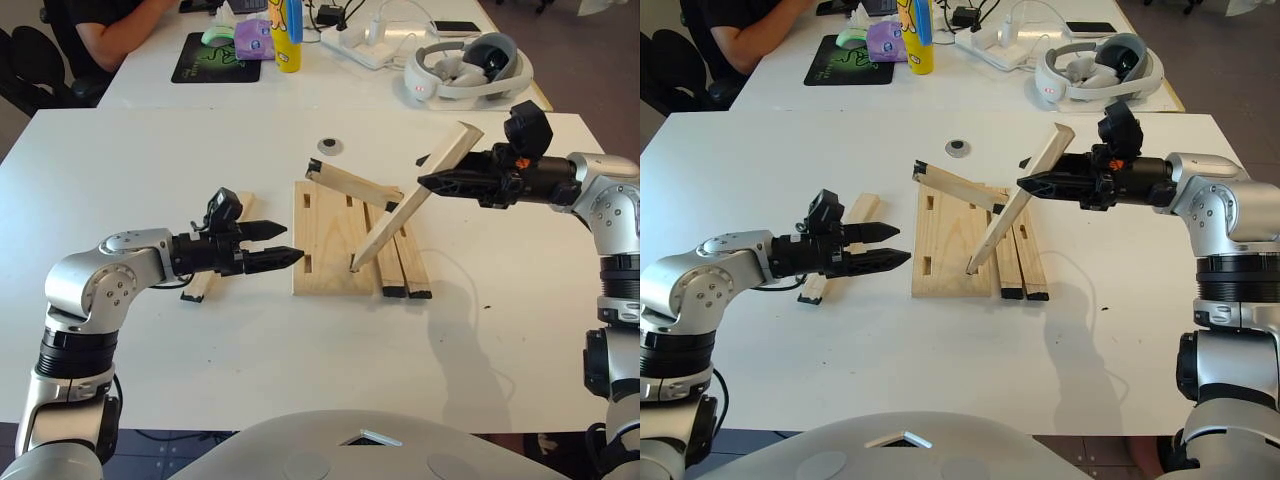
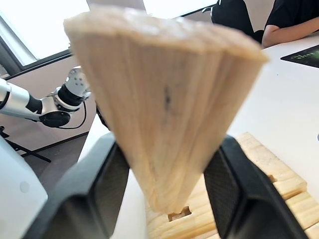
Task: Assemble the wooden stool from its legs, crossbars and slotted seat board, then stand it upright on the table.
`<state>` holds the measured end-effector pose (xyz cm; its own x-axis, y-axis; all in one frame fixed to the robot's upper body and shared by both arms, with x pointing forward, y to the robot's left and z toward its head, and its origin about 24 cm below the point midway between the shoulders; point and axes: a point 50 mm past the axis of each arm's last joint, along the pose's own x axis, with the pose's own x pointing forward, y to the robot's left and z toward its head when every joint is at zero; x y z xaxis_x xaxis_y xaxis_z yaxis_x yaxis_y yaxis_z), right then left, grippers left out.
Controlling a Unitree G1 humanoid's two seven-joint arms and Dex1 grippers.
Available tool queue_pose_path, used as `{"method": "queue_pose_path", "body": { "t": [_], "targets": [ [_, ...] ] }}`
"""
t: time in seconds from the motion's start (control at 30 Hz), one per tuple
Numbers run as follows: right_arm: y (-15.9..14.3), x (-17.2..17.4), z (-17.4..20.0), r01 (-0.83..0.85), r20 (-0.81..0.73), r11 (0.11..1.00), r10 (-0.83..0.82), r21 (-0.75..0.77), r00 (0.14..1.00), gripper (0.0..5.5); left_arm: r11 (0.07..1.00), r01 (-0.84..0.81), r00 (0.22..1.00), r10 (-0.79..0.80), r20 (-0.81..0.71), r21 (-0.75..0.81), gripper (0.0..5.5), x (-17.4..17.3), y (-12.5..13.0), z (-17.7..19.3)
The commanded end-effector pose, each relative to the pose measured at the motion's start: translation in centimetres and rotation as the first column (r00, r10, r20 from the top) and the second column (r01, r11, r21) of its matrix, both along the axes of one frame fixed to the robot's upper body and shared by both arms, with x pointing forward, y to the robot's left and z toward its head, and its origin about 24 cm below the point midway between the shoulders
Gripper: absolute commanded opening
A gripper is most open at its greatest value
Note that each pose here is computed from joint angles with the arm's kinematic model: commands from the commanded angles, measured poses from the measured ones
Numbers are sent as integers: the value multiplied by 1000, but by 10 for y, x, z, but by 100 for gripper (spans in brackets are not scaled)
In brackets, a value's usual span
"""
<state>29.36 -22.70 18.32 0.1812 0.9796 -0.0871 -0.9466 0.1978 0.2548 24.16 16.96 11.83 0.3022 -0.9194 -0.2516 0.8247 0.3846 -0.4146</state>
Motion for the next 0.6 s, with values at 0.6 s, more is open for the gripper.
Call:
{"method": "queue_pose_path", "body": {
  "t": [0.6],
  "targets": [
    [22,14,2,-205,74,940,232,-272,970,207,999,30,999,-30,-20,-28,416,3,-5,-1]
  ]
}}
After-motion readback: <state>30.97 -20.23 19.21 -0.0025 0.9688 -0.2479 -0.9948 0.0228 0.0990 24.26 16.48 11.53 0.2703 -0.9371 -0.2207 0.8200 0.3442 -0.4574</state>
